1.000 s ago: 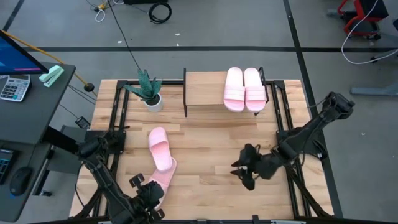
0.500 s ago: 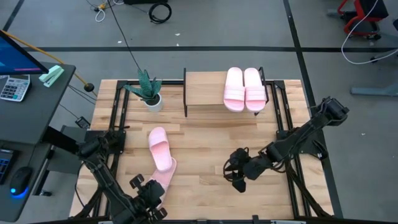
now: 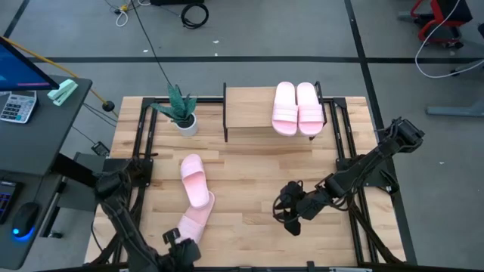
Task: Pick and place slides into the shelf
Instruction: Put the pink slipper on the shelf
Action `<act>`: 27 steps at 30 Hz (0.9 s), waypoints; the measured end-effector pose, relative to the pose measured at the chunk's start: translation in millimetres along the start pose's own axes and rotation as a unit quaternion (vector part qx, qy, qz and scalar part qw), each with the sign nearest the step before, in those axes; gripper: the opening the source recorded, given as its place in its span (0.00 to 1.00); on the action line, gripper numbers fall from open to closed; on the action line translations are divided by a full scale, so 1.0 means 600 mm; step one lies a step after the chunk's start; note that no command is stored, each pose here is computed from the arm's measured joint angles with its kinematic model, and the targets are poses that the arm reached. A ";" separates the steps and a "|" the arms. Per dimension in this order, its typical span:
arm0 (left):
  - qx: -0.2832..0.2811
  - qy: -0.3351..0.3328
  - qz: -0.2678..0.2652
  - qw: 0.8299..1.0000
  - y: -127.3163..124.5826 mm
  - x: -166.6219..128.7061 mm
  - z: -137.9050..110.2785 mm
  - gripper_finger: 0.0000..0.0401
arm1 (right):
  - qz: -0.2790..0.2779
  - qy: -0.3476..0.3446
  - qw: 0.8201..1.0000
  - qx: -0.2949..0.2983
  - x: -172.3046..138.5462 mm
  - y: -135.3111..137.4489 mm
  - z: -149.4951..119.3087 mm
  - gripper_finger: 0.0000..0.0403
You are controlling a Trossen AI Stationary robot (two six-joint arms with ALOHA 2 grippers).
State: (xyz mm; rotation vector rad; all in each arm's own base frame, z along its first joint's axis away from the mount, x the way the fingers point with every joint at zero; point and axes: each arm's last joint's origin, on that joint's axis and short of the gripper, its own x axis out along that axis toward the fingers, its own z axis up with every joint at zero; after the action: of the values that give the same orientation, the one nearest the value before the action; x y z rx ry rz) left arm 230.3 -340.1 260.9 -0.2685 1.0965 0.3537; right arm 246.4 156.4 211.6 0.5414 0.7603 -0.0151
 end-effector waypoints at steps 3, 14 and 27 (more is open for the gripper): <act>-0.010 0.014 0.004 1.000 -0.012 0.018 -0.017 0.27 | 0.002 0.003 1.000 -0.004 -0.002 0.003 -0.004 0.40; -0.053 0.062 0.005 0.997 -0.045 0.082 -0.050 0.32 | 0.007 0.014 1.000 -0.015 -0.006 0.010 -0.017 0.40; -0.060 -0.048 0.081 0.994 0.013 0.027 0.017 0.28 | 0.004 0.014 1.000 -0.014 -0.005 0.009 -0.015 0.40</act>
State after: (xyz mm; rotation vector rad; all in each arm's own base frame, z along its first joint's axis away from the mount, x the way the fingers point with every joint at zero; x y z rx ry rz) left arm 241.9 -327.1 250.6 -0.2662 1.0068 0.5733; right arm 239.2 164.6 210.5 0.5179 0.7844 0.0105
